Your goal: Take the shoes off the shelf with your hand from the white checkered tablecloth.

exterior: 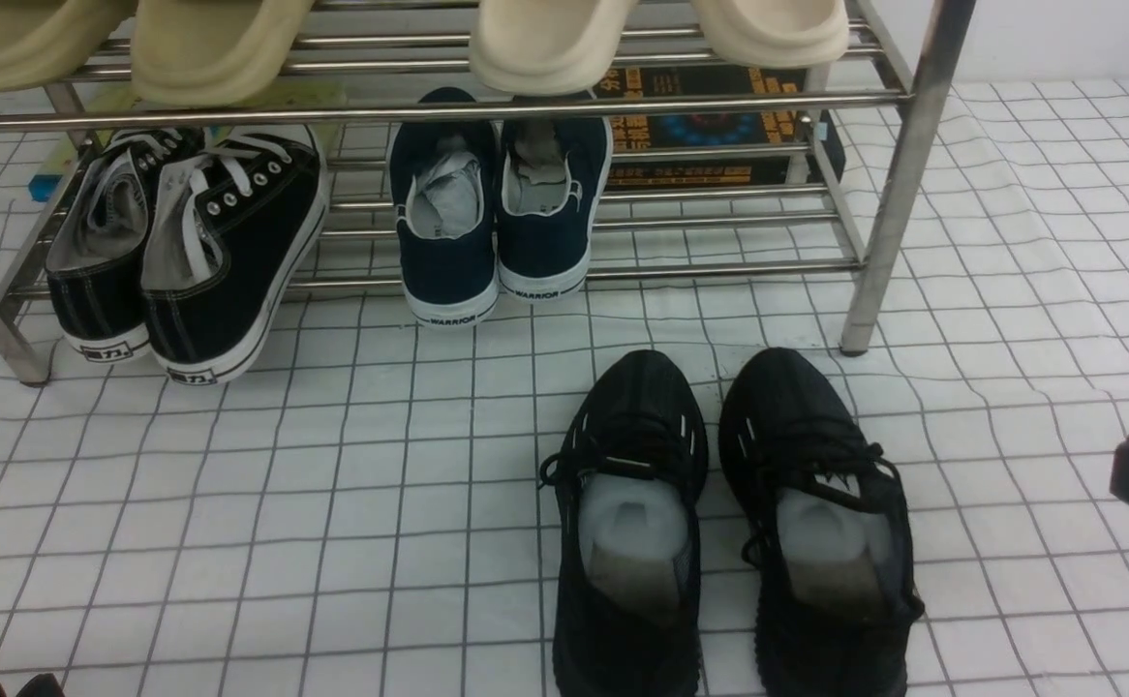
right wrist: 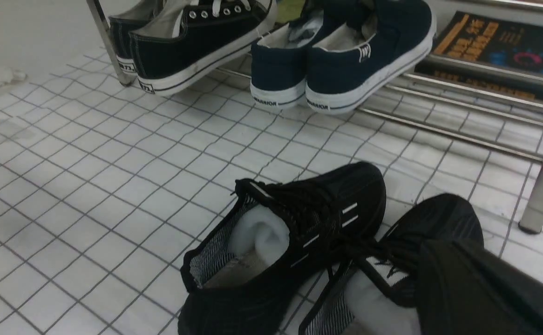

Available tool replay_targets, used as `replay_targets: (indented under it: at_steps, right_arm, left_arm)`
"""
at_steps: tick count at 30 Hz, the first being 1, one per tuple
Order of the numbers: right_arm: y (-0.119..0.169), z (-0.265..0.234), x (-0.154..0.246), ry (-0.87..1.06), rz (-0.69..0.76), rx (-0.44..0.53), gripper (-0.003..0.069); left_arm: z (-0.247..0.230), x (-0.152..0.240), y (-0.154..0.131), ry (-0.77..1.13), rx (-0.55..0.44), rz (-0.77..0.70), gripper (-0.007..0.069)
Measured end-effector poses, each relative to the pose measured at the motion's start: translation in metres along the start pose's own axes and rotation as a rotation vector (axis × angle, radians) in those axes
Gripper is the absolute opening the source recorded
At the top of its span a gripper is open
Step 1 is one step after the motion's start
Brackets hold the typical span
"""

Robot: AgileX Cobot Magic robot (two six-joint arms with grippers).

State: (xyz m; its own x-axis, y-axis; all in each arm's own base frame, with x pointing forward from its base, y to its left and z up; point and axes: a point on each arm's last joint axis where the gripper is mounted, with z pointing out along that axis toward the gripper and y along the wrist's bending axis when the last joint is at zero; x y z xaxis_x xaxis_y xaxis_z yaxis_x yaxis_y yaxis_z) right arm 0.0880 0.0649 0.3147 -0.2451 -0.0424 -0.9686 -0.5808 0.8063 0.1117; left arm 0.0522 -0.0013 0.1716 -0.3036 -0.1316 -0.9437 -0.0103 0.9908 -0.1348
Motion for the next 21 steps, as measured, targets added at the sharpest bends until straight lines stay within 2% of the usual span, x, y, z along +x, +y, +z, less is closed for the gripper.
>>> replay_targets:
  at_steps: [4, 21]
  right_arm:
    - [0.000, 0.000, -0.003, -0.042, -0.044, 0.004, -0.0011]
    - [-0.001, 0.003, 0.009, 0.002, -0.043, 0.003, -0.0002]
  left_arm:
    - [0.000, 0.000, 0.000, 0.000, 0.000, 0.000, 0.0239]
    - [0.000, 0.000, 0.000, 0.000, 0.000, 0.000, 0.0239]
